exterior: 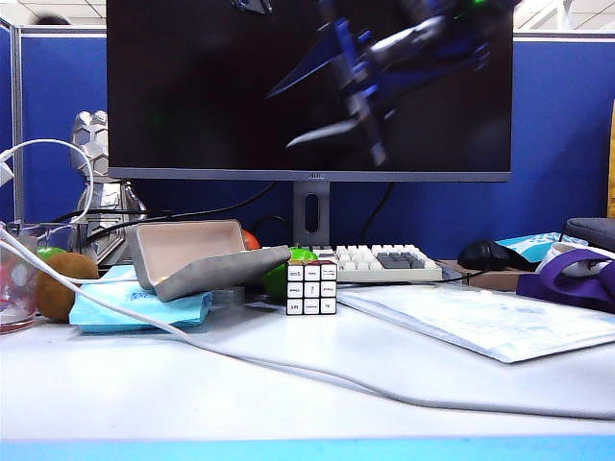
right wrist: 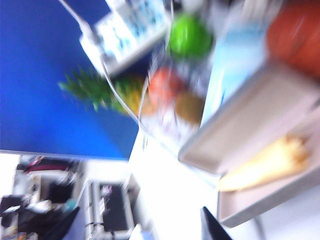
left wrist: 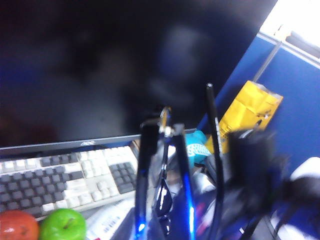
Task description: Pick up the glasses, fold the temples of the glasses, place the glasses into the glasses case, and finally close the glasses case.
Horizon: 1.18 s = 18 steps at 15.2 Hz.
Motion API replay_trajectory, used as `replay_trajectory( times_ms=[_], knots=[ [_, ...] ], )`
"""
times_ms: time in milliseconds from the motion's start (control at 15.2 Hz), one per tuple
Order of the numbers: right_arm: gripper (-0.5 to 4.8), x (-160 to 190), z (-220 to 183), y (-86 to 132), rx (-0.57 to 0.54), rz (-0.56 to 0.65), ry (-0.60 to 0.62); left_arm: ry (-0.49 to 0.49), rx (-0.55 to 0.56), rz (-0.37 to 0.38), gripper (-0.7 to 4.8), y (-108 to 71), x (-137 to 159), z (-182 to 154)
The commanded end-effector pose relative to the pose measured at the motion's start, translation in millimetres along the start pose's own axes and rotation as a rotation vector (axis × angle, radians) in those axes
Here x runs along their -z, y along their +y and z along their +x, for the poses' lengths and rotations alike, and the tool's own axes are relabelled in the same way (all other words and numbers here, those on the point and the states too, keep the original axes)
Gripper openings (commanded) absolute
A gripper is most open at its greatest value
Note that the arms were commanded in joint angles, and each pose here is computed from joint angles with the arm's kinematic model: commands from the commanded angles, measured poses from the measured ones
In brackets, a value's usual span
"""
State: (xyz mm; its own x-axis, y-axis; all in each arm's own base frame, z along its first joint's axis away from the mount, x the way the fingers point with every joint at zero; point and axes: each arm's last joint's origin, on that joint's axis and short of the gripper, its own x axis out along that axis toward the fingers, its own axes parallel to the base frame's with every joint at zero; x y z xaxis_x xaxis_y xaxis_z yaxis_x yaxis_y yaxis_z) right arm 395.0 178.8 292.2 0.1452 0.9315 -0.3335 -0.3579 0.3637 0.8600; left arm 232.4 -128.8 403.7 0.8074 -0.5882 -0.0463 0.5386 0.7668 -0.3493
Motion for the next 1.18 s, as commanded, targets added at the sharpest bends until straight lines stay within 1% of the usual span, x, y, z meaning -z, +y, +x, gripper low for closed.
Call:
replay_trajectory(
  times_ms=[66,131,197,328,394,459,525,591,656,787,919,1116,1181],
  knots=[
    [3.01,11,20,-13,0.125,0.098,0.026,-0.022,0.002,0.010,-0.06,-1.4,-3,-2],
    [3.01,14,26,-20,0.168,0.127,0.035,-0.025,0.003,0.011,-0.06,-1.8,-4,-3],
    [3.01,16,30,-28,0.186,0.156,0.054,-0.030,0.004,0.011,-0.06,-2.4,-5,-5],
    [3.01,20,37,-42,0.205,0.199,0.086,-0.032,0.006,0.012,-0.06,-2.7,-5,-6],
    [3.01,23,46,-54,0.220,0.225,0.110,-0.032,0.006,0.012,-0.06,-2.7,-5,-6],
    [3.01,24,50,-59,0.223,0.232,0.119,-0.031,0.008,0.011,-0.06,-2.8,-5,-6],
    [2.96,26,54,-62,0.226,0.236,0.125,-0.031,0.008,0.011,-0.06,-2.8,-5,-6],
    [2.72,27,58,-64,0.243,0.234,0.125,-0.031,0.008,0.011,-0.06,-2.7,-5,-6],
    [2.61,27,60,-65,0.246,0.222,0.114,-0.031,0.008,0.012,-0.06,-2.8,-5,-6],
    [2.61,23,62,-66,0.261,0.195,0.069,-0.031,0.008,0.012,-0.06,-2.7,-5,-6],
    [2.61,22,62,-66,0.259,0.190,0.060,-0.031,0.008,0.012,-0.06,-2.7,-5,-6],
    [2.61,21,70,-77,0.254,0.233,0.052,-0.030,0.007,0.011,-0.06,-2.7,-5,-6],
    [2.61,21,71,-79,0.252,0.231,0.048,-0.028,0.007,0.011,-0.06,-2.7,-5,-6]
  ],
)
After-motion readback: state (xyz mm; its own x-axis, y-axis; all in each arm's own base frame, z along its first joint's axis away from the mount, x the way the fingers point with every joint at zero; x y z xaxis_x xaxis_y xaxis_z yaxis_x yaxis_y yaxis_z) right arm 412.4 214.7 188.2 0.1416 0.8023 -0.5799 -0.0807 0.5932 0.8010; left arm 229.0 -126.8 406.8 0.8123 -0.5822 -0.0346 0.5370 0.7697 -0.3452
